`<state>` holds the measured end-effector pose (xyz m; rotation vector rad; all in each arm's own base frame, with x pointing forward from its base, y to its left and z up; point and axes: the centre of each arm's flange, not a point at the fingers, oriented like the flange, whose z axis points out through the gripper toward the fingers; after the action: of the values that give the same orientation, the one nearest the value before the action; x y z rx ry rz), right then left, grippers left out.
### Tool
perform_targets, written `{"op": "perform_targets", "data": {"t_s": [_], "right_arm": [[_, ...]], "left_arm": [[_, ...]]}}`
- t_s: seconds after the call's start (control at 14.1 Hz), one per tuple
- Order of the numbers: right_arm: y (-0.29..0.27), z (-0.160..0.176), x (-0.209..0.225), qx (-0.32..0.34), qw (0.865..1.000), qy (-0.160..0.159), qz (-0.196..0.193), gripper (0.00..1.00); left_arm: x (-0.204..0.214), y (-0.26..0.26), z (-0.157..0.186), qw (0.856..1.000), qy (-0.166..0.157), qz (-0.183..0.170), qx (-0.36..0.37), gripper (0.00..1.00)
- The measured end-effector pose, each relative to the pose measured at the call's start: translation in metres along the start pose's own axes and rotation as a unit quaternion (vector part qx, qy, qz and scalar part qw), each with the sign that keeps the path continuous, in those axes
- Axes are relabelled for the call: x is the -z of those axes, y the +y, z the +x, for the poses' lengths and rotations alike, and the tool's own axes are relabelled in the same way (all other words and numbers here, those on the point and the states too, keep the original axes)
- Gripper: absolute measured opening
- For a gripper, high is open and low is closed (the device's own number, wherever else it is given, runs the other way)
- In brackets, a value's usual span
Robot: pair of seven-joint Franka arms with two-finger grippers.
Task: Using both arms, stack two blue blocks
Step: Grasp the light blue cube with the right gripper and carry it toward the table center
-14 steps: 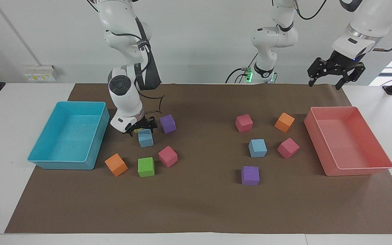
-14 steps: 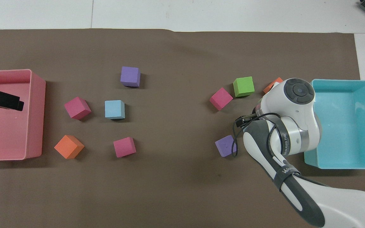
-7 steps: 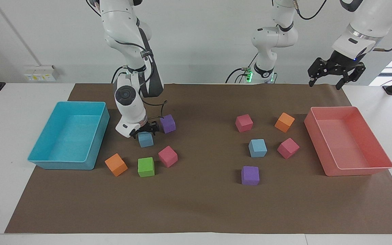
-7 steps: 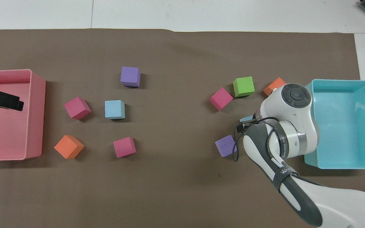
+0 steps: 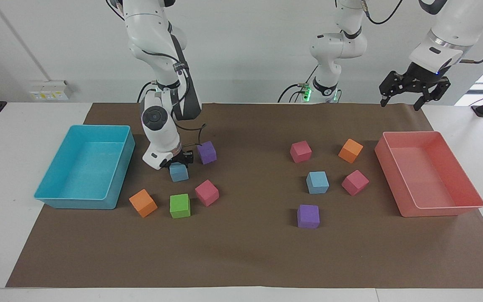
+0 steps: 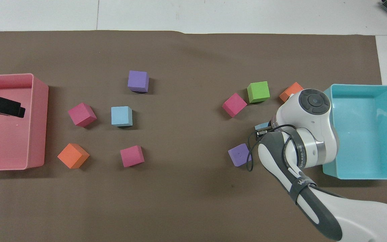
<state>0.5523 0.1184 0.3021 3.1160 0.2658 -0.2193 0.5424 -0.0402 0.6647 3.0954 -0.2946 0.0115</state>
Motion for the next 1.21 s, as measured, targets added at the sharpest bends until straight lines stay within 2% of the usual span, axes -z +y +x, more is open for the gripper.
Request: {"op": "perform_targets", "data": {"t_s": [0.28, 0.71, 0.99, 1.21], "right_arm": [[0.001, 0.006, 0.017, -0.008, 1.0, 0.003, 0.001, 0.58], [-0.003, 0.021, 0.104, -0.066, 0.998, 0.014, 0.006, 0.55], [-0.045, 0.03, 0.137, -0.083, 0.996, 0.033, 0.007, 0.55], [-0.086, 0.034, 0.14, -0.093, 0.995, 0.039, 0.008, 0.55]], "left_arm": [[0.0, 0.0, 0.0, 1.0, 0.0, 0.0, 0.0, 1.0], [0.0, 0.0, 0.0, 1.0, 0.0, 0.0, 0.0, 1.0], [0.0, 0.0, 0.0, 1.0, 0.0, 0.0, 0.0, 1.0], [0.0, 0.0, 0.0, 1.0, 0.0, 0.0, 0.0, 1.0]]}}
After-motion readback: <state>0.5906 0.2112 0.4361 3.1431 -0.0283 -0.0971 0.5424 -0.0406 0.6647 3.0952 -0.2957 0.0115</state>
